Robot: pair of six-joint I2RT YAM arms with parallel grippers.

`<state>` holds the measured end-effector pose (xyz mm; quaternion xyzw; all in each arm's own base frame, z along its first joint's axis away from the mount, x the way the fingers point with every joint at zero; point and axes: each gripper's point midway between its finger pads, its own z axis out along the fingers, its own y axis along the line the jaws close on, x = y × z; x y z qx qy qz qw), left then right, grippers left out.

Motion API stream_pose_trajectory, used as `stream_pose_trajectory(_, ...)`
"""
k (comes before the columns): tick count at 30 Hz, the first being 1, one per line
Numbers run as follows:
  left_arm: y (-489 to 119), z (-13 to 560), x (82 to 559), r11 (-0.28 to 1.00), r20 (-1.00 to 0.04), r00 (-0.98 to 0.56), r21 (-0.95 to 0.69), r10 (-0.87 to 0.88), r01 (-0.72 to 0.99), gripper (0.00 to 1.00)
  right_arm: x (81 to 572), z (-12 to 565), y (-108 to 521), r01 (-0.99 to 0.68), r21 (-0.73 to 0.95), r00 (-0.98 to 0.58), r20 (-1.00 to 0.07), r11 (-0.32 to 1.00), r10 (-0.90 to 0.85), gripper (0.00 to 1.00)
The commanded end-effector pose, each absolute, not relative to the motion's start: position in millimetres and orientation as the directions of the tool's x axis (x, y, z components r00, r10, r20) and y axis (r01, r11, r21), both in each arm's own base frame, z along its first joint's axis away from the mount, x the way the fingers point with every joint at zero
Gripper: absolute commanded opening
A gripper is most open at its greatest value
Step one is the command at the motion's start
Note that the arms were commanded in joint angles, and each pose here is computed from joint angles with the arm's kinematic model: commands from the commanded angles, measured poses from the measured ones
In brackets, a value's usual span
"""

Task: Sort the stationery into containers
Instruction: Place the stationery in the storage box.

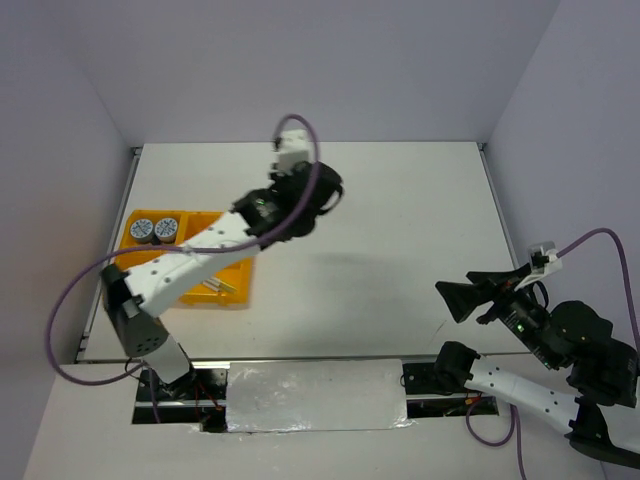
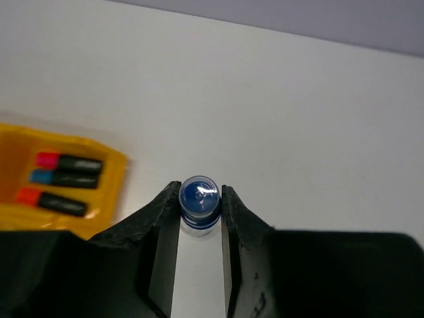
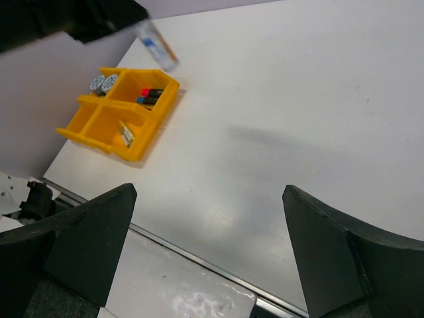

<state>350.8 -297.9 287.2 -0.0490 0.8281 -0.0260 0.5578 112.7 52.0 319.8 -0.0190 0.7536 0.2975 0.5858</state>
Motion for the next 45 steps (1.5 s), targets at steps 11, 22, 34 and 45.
stream_pose_trajectory(11,74.6,251.4,288.1,0.596,-0.818,-0.245,-0.142,-0.52,-0.79,0.0,130.7,337.7,111.9,-0.49,0.381,-0.313,-0.916,0.784,0.249,1.0)
stream_pose_trajectory(22,138.3,200.4,267.2,0.419,-0.768,-0.258,-0.014,-0.586,-0.908,0.02,130.2,336.3,139.0,-0.547,0.421,-0.339,-0.902,0.724,0.268,1.0)
stream_pose_trajectory(34,146.7,150.7,260.8,0.35,-0.705,-0.25,0.002,-0.664,-0.937,0.11,133.1,331.9,153.2,-0.567,0.397,-0.358,-0.908,0.722,0.218,1.0)
stream_pose_trajectory(45,142.9,122.8,260.4,0.336,-0.627,-0.22,-0.071,-0.747,-0.939,0.18,135.9,329.4,168.0,-0.584,0.387,-0.378,-0.908,0.713,0.183,1.0)
